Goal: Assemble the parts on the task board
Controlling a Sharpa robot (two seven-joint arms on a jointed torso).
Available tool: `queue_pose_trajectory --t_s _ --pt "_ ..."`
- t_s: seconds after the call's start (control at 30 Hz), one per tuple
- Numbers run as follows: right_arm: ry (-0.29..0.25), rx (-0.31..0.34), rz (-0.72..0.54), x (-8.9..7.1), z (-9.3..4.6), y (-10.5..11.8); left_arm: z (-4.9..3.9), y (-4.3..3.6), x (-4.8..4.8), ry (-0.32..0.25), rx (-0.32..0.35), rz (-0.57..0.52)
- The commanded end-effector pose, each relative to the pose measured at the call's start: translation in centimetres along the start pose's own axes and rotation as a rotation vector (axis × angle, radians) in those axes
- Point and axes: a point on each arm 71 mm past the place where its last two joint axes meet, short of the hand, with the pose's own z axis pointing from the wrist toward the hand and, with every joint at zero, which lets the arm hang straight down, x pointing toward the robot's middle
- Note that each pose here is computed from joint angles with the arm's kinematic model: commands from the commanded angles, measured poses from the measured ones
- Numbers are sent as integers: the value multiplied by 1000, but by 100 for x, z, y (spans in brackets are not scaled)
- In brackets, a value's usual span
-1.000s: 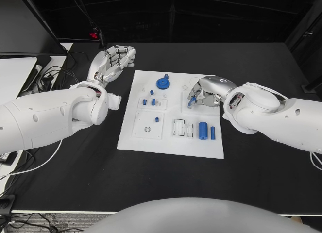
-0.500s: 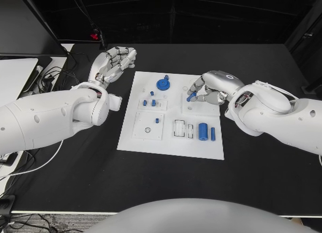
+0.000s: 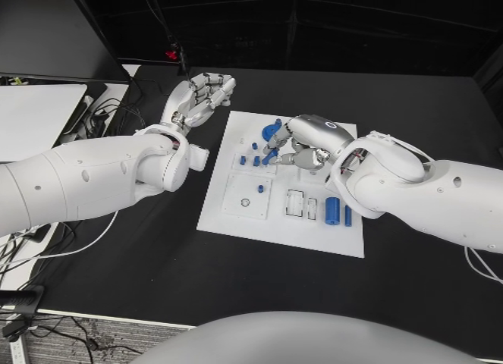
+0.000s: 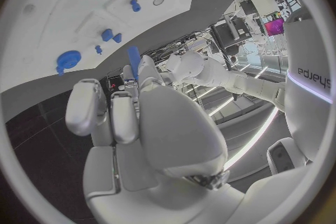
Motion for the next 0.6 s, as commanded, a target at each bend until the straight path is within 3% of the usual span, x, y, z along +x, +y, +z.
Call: queue_pose_trajectory --t_s 0.03,0.3,0.6 --pt "39 -49 32 60 82 90 3 -82 8 5 102 -7" --pt "110 -67 34 239 170 191 2 -84 19 7 102 -8" --pt "171 -66 -5 384 141 190 7 -84 28 9 102 -9"
